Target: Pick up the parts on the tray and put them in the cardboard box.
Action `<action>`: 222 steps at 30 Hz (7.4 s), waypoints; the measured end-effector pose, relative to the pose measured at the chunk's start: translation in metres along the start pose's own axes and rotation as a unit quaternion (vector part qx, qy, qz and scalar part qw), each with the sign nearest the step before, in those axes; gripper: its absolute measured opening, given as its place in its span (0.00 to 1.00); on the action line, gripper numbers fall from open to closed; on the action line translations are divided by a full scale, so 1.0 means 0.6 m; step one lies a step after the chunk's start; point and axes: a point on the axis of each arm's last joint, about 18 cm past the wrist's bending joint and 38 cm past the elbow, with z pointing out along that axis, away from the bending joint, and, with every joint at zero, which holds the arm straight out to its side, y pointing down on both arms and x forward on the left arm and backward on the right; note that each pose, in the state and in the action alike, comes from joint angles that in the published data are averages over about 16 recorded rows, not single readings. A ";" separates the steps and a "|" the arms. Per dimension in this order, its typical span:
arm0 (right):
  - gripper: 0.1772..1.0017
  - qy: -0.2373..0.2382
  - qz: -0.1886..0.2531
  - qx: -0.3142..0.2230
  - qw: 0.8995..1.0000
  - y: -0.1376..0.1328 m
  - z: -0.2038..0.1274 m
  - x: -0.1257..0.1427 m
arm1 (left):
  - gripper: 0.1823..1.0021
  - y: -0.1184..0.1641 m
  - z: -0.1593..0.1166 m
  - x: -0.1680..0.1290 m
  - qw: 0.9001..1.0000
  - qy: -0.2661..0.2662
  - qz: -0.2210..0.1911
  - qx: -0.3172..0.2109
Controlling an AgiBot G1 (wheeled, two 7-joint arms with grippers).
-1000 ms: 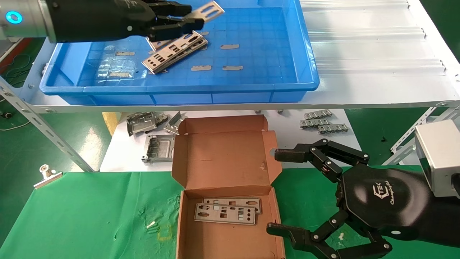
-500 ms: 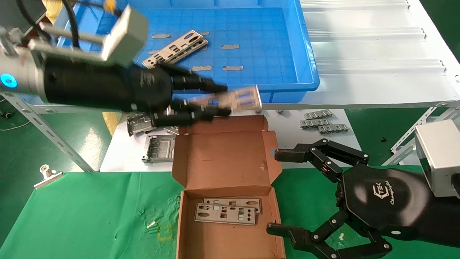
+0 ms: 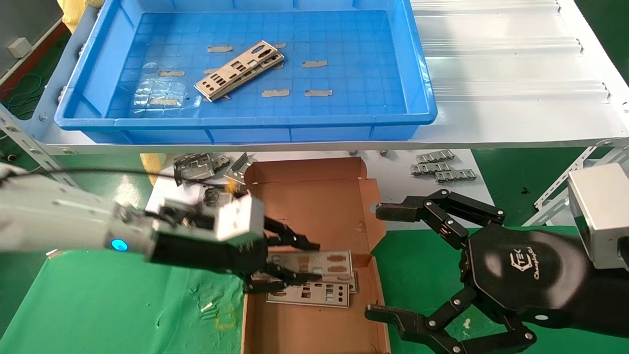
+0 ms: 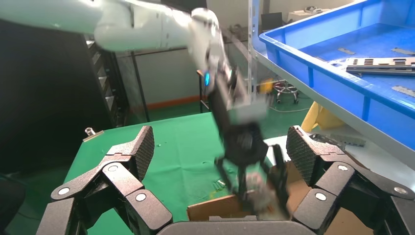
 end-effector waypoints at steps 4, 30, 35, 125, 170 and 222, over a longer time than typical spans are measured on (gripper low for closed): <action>1.00 0.000 0.000 0.000 1.000 0.000 0.000 0.000 | 0.33 0.045 0.038 0.020 1.000 0.002 0.020 -0.014; 1.00 0.000 0.000 0.000 1.000 0.000 0.000 0.000 | 0.37 0.119 0.107 0.043 0.992 -0.006 0.118 -0.046; 1.00 0.000 0.000 0.000 1.000 0.000 0.000 0.000 | 0.44 0.111 0.105 0.043 0.994 -0.001 0.103 -0.038; 1.00 0.000 0.000 0.000 1.000 0.000 0.000 0.000 | 1.00 -0.078 -0.232 0.155 0.975 -0.048 -0.078 0.201; 1.00 0.001 0.000 0.000 1.000 0.000 0.000 0.000 | 1.00 -0.108 -0.259 0.197 0.977 -0.035 -0.078 0.195; 1.00 0.001 0.000 0.000 1.000 0.000 0.000 0.000 | 1.00 -0.107 -0.259 0.196 0.977 -0.035 -0.078 0.195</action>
